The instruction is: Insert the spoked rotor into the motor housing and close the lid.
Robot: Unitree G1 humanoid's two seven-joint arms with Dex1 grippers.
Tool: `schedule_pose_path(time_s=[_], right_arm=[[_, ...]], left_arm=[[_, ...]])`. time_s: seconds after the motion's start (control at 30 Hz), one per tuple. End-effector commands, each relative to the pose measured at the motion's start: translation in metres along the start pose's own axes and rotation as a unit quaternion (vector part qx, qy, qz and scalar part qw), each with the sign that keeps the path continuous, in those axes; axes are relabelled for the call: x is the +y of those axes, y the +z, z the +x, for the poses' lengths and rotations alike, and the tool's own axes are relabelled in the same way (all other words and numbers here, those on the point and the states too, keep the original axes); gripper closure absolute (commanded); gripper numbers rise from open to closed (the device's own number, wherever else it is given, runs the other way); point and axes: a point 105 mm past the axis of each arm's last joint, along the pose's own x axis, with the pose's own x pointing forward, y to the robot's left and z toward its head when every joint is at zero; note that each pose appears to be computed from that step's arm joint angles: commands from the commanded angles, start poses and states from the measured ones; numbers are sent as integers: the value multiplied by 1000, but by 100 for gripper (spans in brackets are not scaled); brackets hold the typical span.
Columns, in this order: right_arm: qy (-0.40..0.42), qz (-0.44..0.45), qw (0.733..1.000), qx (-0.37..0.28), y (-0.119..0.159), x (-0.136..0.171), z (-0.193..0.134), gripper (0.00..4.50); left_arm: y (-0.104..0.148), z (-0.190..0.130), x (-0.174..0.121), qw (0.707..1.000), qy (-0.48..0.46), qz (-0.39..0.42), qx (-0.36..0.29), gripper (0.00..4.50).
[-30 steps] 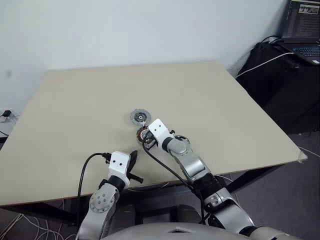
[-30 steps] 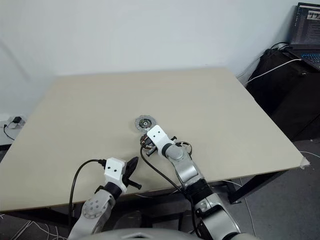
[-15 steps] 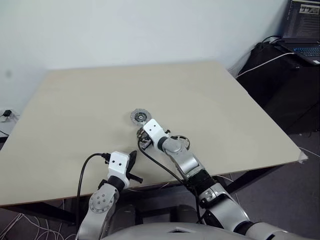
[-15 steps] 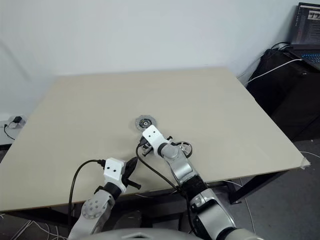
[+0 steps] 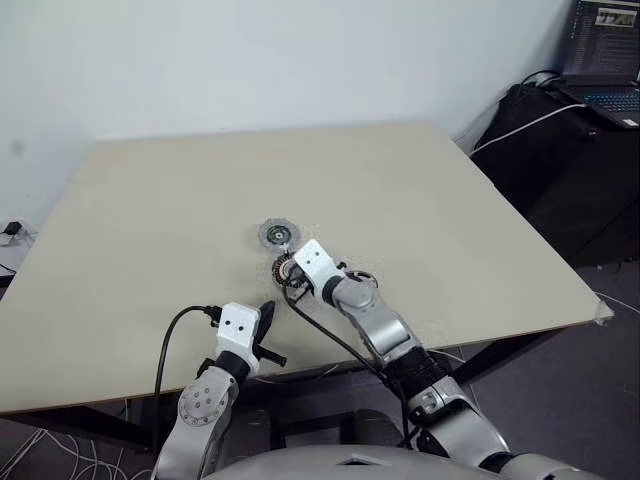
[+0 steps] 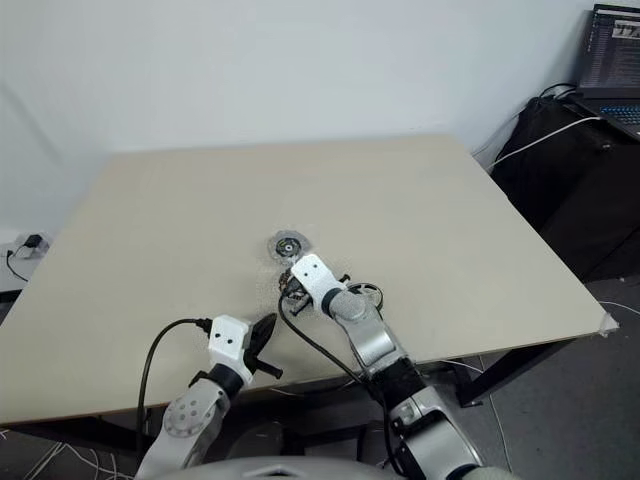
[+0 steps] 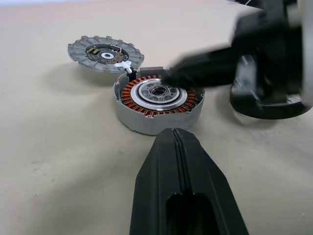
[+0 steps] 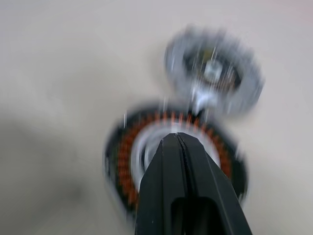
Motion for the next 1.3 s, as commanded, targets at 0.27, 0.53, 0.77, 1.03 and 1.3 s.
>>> schedule_pose_path(time_s=[0.27,0.53,0.77,1.03,1.3], right_arm=[[-16,-9,1000,-23,14,-2,14,448],[-41,-8,998,47,-30,-18,13,448],[-35,2,999,-1,-8,-17,9,448],[-27,-2,997,-71,33,-9,10,448],[-37,4,999,36,-22,-14,16,448]], left_arm=[[8,-2,5,1000,5,4,-19,450],[-1,-2,7,1000,9,2,-16,450],[-6,1,6,1000,3,2,-15,450],[-8,3,5,1000,-1,3,-17,450],[-2,0,7,1000,7,3,-22,450]])
